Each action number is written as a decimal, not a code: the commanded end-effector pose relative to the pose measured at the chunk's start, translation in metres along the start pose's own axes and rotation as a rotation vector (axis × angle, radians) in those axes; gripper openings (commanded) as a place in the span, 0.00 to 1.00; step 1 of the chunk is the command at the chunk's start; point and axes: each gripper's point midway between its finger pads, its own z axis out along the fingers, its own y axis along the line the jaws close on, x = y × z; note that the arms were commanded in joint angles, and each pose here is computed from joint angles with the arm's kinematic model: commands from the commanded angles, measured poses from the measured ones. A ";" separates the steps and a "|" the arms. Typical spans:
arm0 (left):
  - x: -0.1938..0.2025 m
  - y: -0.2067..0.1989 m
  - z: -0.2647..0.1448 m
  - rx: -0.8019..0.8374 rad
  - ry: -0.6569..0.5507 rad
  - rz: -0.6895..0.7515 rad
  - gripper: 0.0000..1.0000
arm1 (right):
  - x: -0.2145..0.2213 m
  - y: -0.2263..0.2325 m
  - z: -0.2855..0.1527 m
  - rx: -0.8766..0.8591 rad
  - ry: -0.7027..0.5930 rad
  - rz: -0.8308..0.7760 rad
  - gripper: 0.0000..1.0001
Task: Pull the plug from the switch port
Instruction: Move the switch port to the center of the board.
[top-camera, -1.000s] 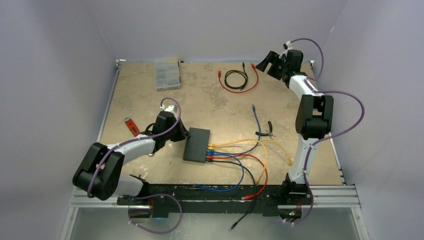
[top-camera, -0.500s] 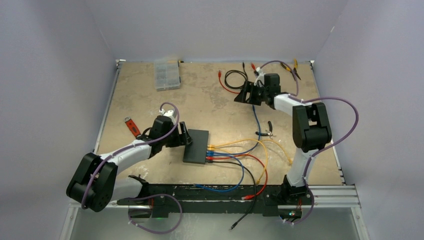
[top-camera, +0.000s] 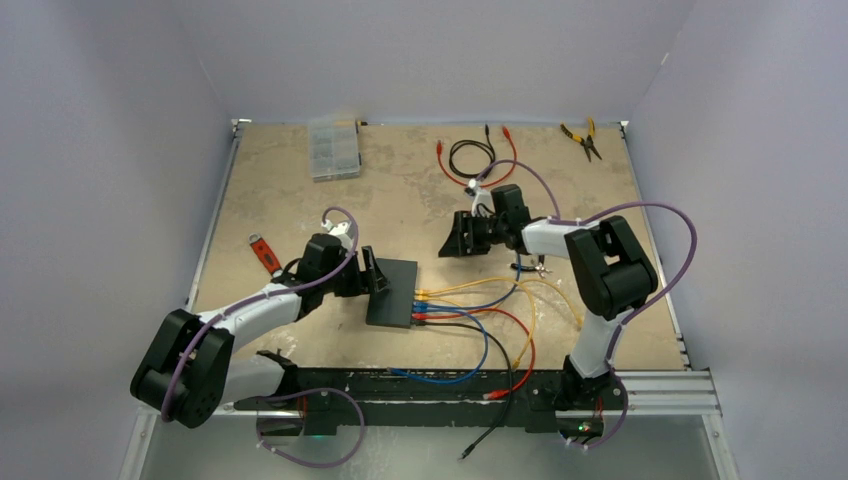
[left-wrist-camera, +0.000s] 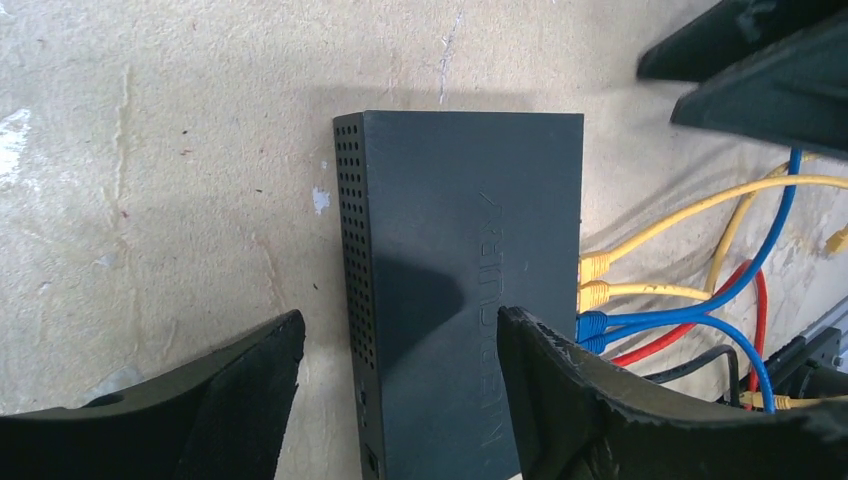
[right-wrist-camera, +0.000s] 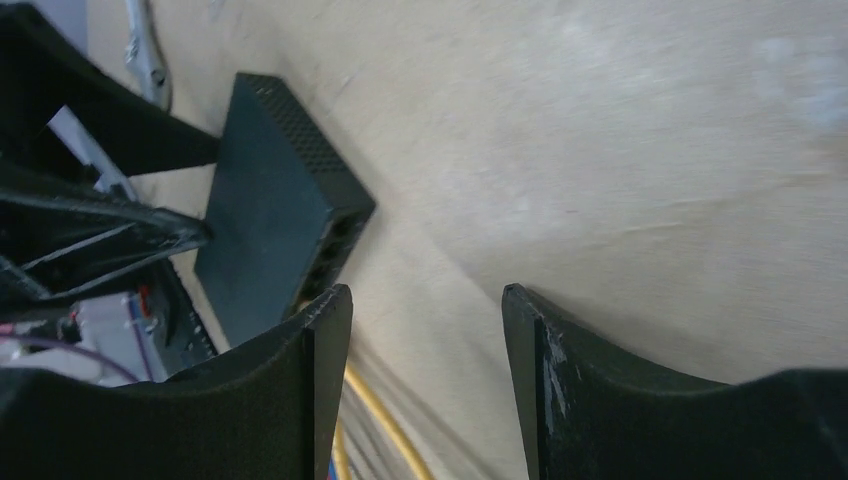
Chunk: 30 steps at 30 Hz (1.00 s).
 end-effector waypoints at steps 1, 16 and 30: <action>0.000 -0.004 0.005 0.041 -0.006 -0.007 0.68 | 0.025 0.024 0.012 -0.080 0.042 0.012 0.60; -0.008 0.010 0.022 -0.065 0.005 -0.061 0.51 | 0.050 0.097 0.066 -0.254 0.111 0.047 0.37; -0.036 0.003 0.044 -0.082 -0.012 -0.078 0.50 | 0.037 0.098 0.082 -0.228 0.079 0.064 0.38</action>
